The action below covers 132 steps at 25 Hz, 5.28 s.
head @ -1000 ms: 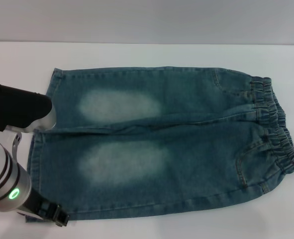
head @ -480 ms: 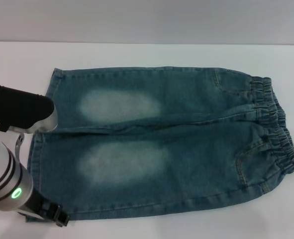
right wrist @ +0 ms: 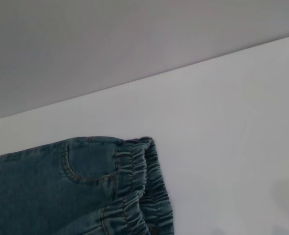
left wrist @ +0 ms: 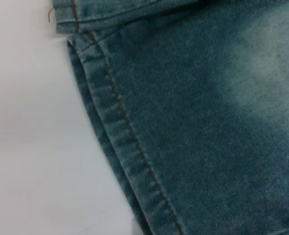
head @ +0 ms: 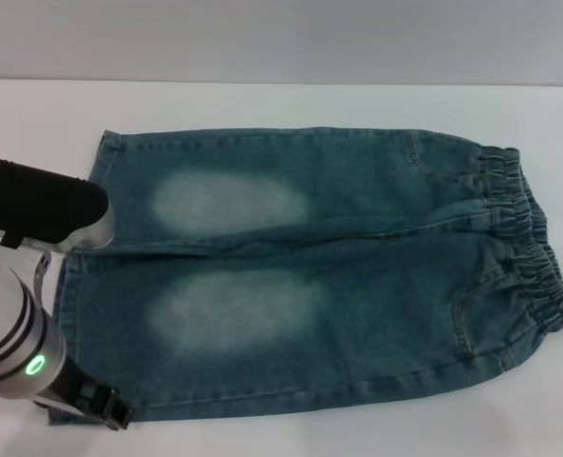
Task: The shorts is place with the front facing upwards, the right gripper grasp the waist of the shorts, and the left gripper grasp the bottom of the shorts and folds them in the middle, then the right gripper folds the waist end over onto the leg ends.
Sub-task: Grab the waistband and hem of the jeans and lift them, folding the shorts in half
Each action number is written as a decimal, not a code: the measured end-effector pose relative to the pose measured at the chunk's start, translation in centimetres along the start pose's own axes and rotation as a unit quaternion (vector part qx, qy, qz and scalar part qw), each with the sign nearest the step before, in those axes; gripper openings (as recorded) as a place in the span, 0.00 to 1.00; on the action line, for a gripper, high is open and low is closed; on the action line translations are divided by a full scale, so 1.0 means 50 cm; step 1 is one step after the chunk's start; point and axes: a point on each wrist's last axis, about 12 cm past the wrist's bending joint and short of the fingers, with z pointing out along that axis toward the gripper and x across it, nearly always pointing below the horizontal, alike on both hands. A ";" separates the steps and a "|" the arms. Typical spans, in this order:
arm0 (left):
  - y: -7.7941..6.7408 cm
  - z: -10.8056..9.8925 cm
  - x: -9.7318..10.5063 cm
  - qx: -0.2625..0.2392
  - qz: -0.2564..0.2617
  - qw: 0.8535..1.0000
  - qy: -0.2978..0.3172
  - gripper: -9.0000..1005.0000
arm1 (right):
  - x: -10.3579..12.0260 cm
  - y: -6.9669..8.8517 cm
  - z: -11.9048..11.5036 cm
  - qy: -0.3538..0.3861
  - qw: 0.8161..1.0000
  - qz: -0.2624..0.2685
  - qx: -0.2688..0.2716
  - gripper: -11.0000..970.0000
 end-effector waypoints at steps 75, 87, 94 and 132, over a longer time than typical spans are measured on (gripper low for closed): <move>0.000 0.010 -0.004 -0.002 0.007 1.000 0.009 0.84 | -0.002 0.010 -0.002 0.003 1.000 -0.006 -0.007 0.69; 0.002 0.010 -0.008 -0.005 0.007 1.000 0.006 0.84 | 0.000 0.012 0.001 0.007 1.000 -0.007 -0.009 0.69; 0.005 0.012 -0.007 -0.010 0.005 1.000 0.010 0.84 | 0.001 0.012 0.002 0.007 1.000 -0.008 -0.010 0.68; 0.015 0.025 -0.021 -0.010 0.013 1.000 0.019 0.69 | 0.004 0.014 0.001 0.014 1.000 -0.009 -0.011 0.67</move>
